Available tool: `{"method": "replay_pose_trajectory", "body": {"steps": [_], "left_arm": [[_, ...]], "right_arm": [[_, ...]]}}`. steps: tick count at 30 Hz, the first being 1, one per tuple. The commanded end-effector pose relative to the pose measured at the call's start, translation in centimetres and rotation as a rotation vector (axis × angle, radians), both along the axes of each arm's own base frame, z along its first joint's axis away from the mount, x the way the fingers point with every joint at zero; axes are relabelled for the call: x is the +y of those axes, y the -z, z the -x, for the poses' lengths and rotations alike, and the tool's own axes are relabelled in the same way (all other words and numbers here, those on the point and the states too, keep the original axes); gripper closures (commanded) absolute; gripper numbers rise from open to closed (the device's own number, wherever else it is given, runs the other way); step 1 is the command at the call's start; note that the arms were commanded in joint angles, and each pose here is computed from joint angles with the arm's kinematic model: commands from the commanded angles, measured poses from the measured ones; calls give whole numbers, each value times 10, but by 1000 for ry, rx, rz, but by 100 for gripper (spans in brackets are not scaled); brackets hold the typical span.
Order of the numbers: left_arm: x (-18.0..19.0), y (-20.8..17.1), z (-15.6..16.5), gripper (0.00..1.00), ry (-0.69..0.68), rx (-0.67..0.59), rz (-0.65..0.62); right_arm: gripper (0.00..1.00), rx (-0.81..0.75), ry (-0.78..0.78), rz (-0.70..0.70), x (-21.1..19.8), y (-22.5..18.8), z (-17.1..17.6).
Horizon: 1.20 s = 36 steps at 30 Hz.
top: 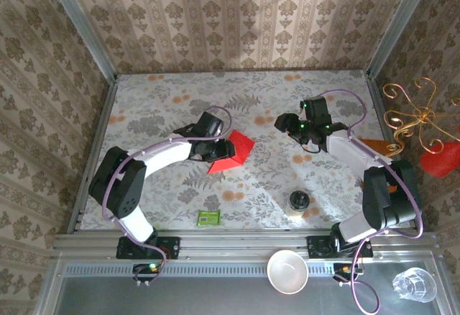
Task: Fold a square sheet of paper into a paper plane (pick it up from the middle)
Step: Turn over the paper at the center of the table, then fold the wing for the fifth time at the center of the table.
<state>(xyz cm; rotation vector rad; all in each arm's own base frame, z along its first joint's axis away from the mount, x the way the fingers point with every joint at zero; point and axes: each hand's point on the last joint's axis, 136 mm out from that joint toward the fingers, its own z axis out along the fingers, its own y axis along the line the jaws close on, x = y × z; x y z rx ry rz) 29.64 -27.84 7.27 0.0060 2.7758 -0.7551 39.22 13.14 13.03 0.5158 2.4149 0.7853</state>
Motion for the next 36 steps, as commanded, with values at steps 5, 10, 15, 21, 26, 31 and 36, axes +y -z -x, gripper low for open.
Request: {"method": "replay_pose_trajectory", "body": {"steps": [5,10,15,21,26,31,36], "left_arm": [[9,11,-31,52,-76,16,34],[5,24,-37,53,-94,59,69],[11,36,-35,55,-130,96,66],[19,49,-31,58,-177,150,66],[22,58,-27,63,-240,218,79],[26,66,-22,72,-267,260,68],[30,72,-18,78,-287,293,60]], "right_arm": [[39,24,-8,-39,6,8,1],[39,38,-20,-51,12,11,3],[40,57,-38,-63,19,15,6],[40,191,-84,-114,47,34,25],[40,336,-158,-178,89,56,51],[41,376,-197,-188,117,67,64],[44,389,-214,-192,130,77,67]]}}
